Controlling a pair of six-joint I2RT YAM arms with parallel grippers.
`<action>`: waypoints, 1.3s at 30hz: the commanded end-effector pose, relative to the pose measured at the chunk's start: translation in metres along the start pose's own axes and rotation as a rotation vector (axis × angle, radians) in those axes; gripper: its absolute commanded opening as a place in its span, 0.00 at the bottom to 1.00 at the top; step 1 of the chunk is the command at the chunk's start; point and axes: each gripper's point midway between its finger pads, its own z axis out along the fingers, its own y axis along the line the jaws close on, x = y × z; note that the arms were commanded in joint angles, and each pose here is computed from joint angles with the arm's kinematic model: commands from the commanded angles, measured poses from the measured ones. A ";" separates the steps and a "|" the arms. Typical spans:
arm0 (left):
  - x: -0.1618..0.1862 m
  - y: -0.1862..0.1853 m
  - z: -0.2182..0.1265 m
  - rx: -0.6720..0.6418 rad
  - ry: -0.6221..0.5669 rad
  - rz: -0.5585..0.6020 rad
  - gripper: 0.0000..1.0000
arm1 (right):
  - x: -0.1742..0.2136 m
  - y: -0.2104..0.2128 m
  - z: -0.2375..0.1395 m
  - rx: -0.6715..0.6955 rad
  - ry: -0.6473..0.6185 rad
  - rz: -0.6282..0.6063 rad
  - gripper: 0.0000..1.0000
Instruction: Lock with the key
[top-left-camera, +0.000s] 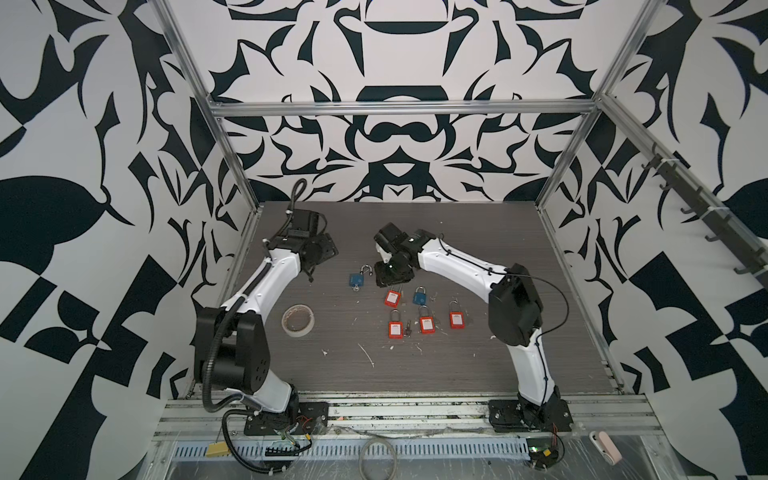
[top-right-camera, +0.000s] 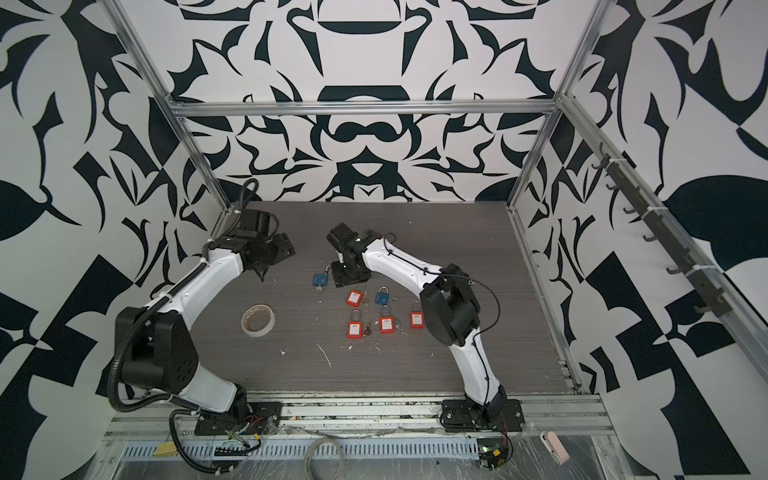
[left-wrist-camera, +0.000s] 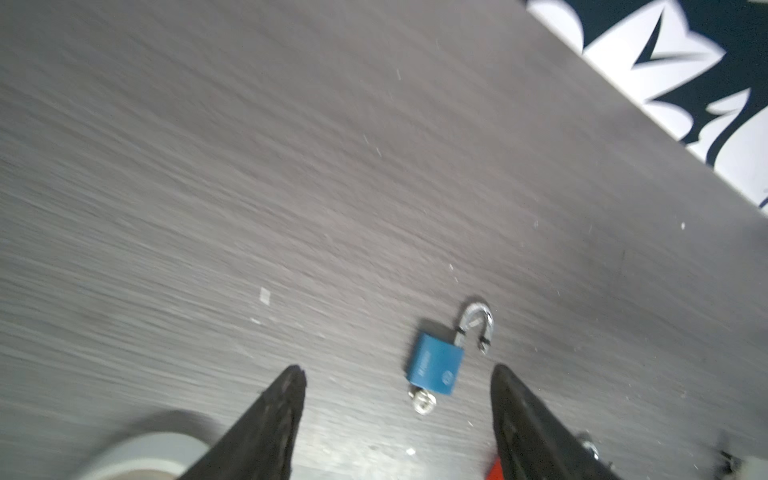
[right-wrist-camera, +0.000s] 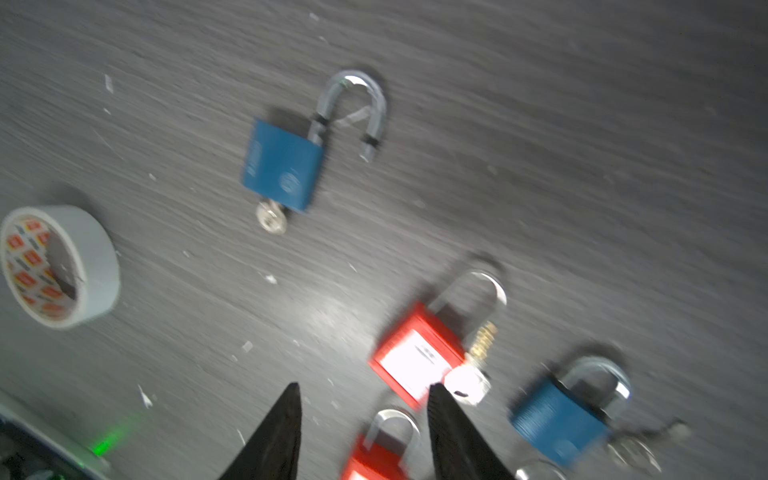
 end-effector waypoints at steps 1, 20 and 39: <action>0.001 0.019 -0.009 -0.014 0.009 0.116 0.74 | -0.011 0.009 -0.003 0.058 -0.008 0.045 0.54; 0.026 0.062 -0.016 -0.010 0.030 0.027 0.76 | -0.064 0.045 0.061 0.078 -0.190 0.117 0.82; 0.047 0.070 -0.010 -0.023 0.082 0.009 0.76 | -0.057 0.043 0.089 0.198 -0.218 -0.022 0.63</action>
